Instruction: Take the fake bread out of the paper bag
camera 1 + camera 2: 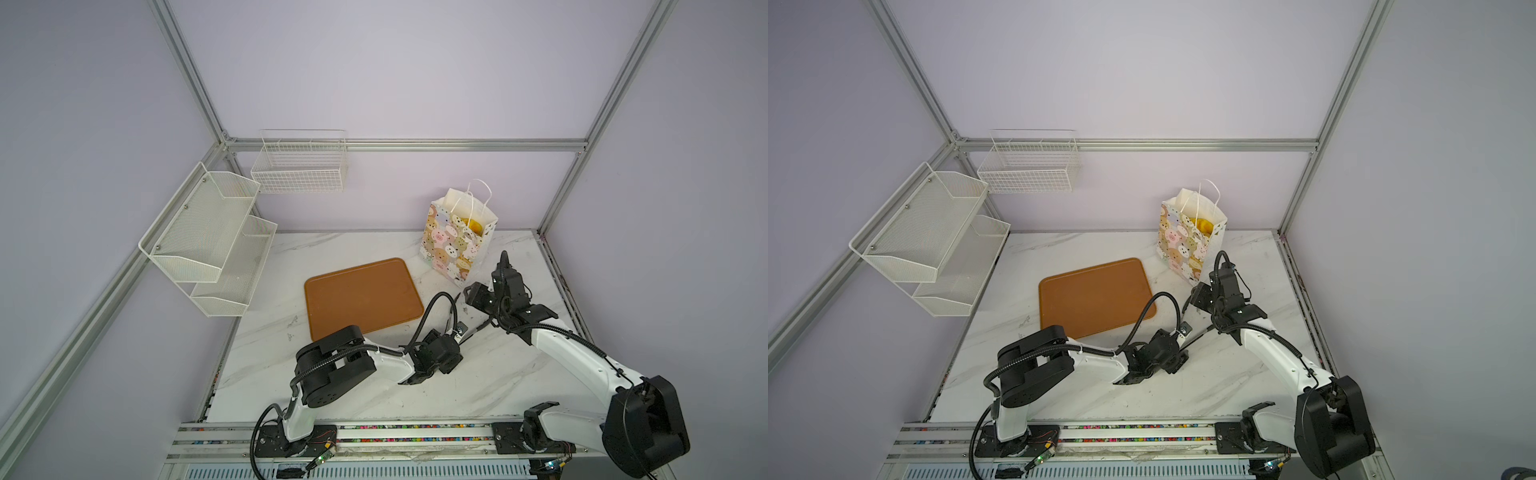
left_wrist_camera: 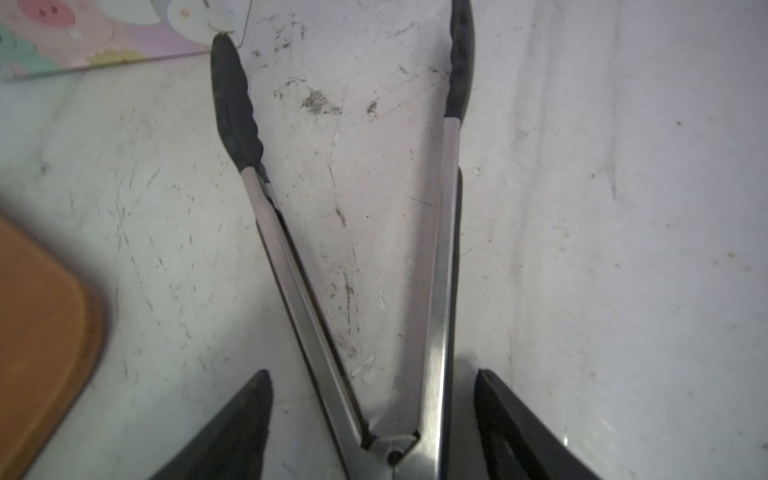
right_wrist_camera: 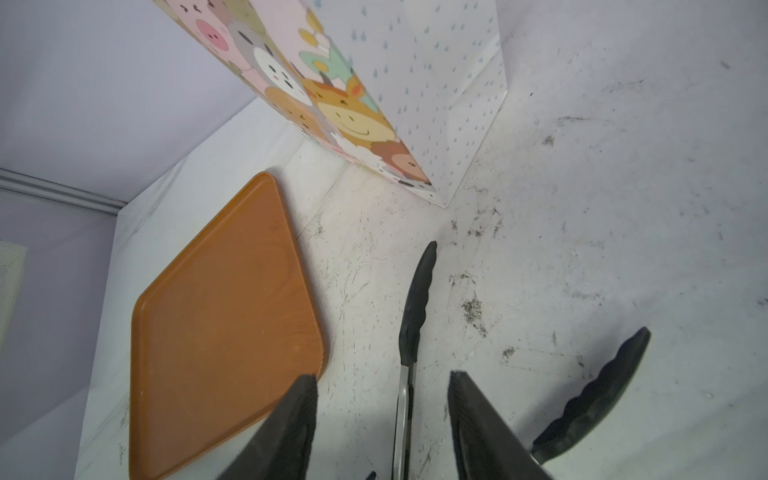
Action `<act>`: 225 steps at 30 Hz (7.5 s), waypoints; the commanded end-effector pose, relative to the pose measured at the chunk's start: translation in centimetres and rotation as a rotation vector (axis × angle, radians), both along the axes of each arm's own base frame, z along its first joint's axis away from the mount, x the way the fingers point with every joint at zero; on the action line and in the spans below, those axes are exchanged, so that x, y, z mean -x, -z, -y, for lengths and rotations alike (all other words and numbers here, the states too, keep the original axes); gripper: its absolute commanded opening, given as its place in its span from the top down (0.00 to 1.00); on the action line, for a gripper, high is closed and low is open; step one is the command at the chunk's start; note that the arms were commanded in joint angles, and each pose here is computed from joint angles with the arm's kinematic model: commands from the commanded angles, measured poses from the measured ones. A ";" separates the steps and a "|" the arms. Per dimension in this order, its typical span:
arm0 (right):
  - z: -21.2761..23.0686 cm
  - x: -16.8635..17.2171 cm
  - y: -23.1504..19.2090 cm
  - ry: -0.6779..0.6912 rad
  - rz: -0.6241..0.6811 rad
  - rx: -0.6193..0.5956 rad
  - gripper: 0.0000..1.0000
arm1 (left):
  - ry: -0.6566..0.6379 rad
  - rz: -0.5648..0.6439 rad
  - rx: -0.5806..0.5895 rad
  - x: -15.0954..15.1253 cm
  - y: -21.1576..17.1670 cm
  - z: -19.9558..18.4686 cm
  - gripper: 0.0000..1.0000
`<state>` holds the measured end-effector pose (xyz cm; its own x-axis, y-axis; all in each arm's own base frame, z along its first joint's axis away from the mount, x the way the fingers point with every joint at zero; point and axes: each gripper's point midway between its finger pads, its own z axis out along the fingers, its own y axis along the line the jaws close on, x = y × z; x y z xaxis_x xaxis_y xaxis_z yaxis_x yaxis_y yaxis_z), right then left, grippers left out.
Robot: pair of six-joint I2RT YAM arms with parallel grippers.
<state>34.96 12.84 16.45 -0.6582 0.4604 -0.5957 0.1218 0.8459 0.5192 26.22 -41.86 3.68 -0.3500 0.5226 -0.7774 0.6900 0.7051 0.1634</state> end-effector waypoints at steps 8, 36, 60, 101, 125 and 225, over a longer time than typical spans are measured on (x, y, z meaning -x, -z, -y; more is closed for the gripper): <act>-0.7 -0.5 -3.1 -0.063 0.127 -0.004 0.46 | 0.008 0.029 0.061 -0.5 -5.6 0.9 0.84; -8.6 5.7 -23.9 -0.667 0.757 -0.256 0.37 | 0.118 0.135 0.739 -1.4 -32.6 -11.0 1.00; -12.1 9.1 -27.7 -1.019 0.798 -0.579 0.28 | 0.354 0.048 1.087 1.6 -39.6 -14.3 1.00; -14.0 6.5 -27.9 -0.990 0.779 -0.629 0.96 | 0.322 -0.100 0.916 -0.2 -33.2 -13.0 0.45; -16.7 8.6 -25.2 -1.267 0.719 -0.490 1.00 | 0.519 -0.150 0.858 0.3 -37.1 -10.7 0.33; 6.0 -21.3 -17.2 -0.325 0.281 0.269 0.31 | -0.117 -0.233 0.421 -5.0 -21.8 -18.8 1.00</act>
<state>56.73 6.39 32.03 -0.5679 0.1284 -0.8130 -0.2232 0.9267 0.3022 31.08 -23.20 26.03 -0.6100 0.1003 -0.7860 0.5622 0.7538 -0.3402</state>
